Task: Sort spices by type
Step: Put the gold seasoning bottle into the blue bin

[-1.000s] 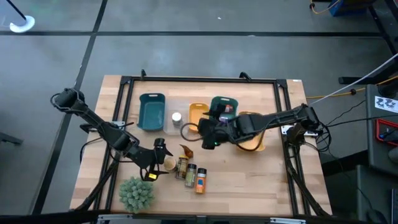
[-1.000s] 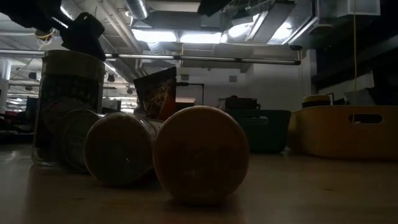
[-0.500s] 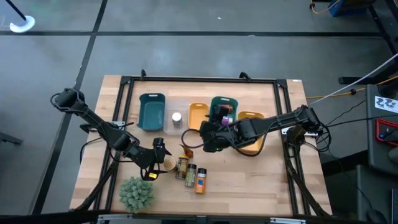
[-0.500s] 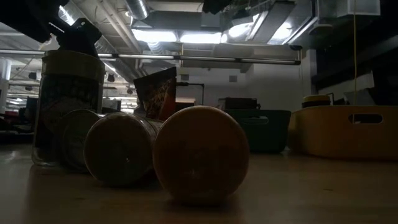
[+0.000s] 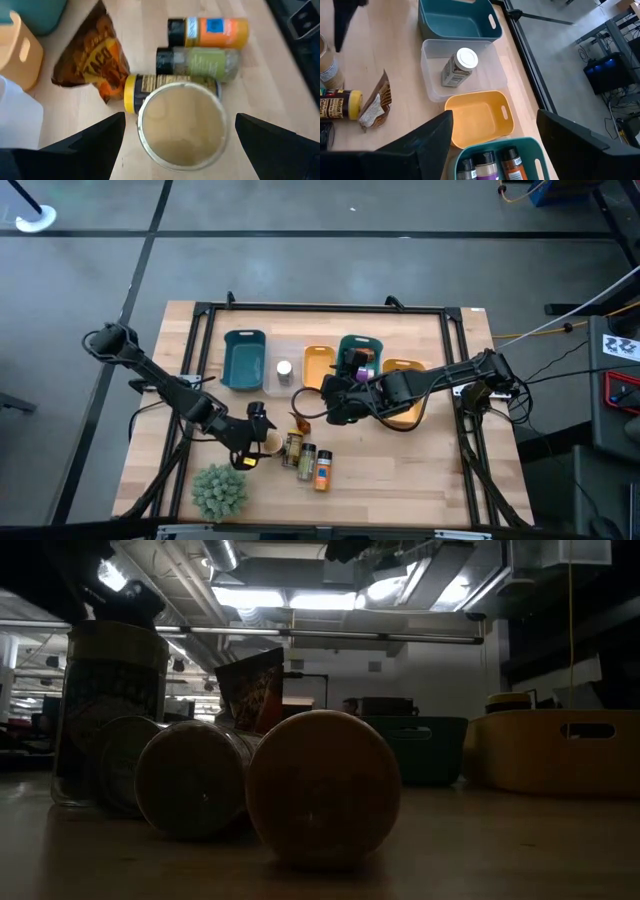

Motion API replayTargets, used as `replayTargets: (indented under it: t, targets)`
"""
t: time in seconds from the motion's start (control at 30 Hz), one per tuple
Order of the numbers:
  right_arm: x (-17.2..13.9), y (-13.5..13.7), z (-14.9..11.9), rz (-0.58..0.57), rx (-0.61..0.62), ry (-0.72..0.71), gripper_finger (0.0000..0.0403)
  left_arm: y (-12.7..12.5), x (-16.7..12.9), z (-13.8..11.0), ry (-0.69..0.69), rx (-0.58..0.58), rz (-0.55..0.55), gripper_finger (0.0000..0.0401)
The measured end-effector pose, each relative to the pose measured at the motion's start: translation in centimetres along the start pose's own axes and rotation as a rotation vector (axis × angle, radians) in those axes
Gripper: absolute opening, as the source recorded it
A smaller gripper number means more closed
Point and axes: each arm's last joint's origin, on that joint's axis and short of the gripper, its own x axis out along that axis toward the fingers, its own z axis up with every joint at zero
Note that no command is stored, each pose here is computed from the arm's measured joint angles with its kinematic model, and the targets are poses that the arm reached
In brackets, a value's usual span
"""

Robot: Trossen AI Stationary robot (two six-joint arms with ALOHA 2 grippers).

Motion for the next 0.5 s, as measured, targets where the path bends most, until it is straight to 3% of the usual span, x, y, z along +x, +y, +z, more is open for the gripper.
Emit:
replayTargets:
  t: [0.5]
  targets:
    - [0.0,0.0,0.0,0.0,0.002,-0.001,0.0287,-0.5,2.4,-0.8,0.059,-0.004,0.026,0.0363]
